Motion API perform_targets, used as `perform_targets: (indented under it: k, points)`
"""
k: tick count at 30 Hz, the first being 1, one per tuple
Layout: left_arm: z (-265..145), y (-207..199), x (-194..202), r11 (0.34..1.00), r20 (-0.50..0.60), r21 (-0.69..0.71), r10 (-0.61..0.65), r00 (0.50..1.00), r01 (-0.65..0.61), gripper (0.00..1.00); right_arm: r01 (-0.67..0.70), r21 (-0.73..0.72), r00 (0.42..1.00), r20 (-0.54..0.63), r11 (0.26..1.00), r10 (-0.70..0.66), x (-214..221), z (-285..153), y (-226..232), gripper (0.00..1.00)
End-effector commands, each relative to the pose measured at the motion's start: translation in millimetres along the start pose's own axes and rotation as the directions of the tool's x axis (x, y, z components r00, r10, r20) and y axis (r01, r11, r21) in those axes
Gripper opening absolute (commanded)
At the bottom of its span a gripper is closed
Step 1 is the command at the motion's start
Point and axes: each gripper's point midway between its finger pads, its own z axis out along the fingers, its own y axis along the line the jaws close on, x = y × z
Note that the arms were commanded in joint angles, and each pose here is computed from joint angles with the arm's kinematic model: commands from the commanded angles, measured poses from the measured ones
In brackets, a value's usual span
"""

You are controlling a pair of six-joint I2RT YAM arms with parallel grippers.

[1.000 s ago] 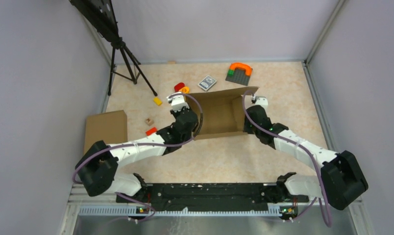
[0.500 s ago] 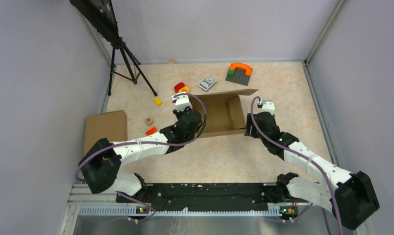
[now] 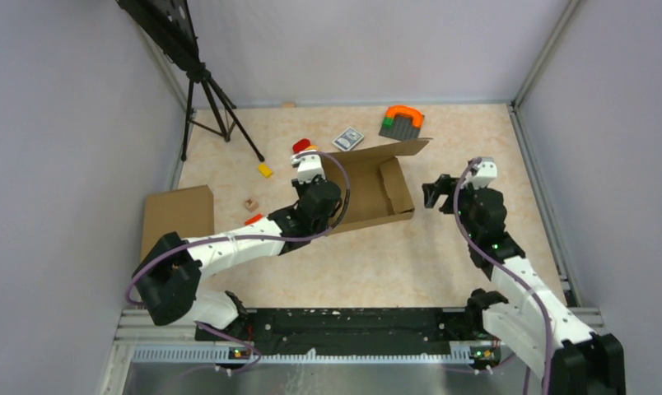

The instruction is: Fold the paper box

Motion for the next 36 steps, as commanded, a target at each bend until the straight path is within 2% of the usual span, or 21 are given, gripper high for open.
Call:
perform_targets:
  k: [1, 5, 8, 10, 13, 16, 17, 20, 24, 28, 30, 36]
  points:
    - [-2, -12, -18, 0.999, 0.019, 0.04, -0.015, 1.0, 0.015, 0.0, 0.021, -0.24, 0.99, 0.138, 0.971, 0.013, -34, 17, 29, 0.83]
    - [1, -11, -16, 0.999, 0.006, 0.049, -0.005, 1.0, 0.005, 0.0, 0.076, -0.3, 0.98, 0.2, 0.951, -0.015, -38, 33, 28, 0.84]
    - [3, -10, -15, 0.999, -0.003, 0.052, 0.0, 1.0, 0.0, 0.0, 0.159, -0.349, 0.941, 0.337, 0.923, -0.035, -48, 27, 34, 0.84]
    - [3, -9, -17, 0.999, -0.003, 0.052, 0.001, 1.0, -0.001, 0.0, 0.173, -0.344, 0.922, 0.387, 0.923, -0.029, -52, 29, 32, 0.84]
    - [4, -7, -20, 0.998, -0.002, 0.058, 0.005, 1.0, -0.005, 0.0, 0.142, -0.332, 0.925, 0.379, 0.933, -0.006, -50, 43, 27, 0.83]
    - [4, -2, -24, 0.998, -0.002, 0.058, 0.016, 1.0, -0.016, 0.0, 0.156, -0.328, 0.886, 0.463, 0.932, 0.015, -55, 37, 25, 0.84]
    - [3, -1, -25, 0.998, -0.002, 0.057, 0.019, 1.0, -0.018, 0.0, 0.177, -0.327, 0.882, 0.472, 0.928, -0.002, -55, 39, 26, 0.84]
    - [4, 4, -28, 0.998, -0.001, 0.06, 0.021, 1.0, -0.02, 0.0, 0.263, -0.324, 0.912, 0.391, 0.909, -0.125, -43, 66, 28, 0.81]
    - [6, 8, -32, 0.998, -0.004, 0.069, 0.01, 1.0, -0.01, 0.0, 0.367, -0.308, 0.854, 0.485, 0.878, -0.187, -63, 68, 34, 0.82]
    - [6, 9, -32, 0.997, -0.003, 0.079, 0.002, 1.0, -0.002, 0.0, 0.479, -0.305, 0.822, 0.486, 0.823, -0.298, -66, 88, 38, 0.8]
    - [6, 10, -31, 0.997, -0.003, 0.074, 0.003, 1.0, -0.003, 0.0, 0.506, -0.322, 0.806, 0.507, 0.801, -0.305, -72, 95, 40, 0.81]
    - [7, 14, -30, 0.998, -0.003, 0.066, -0.003, 1.0, 0.003, 0.0, 0.507, -0.452, 0.831, 0.483, 0.734, -0.276, -69, 116, 40, 0.81]
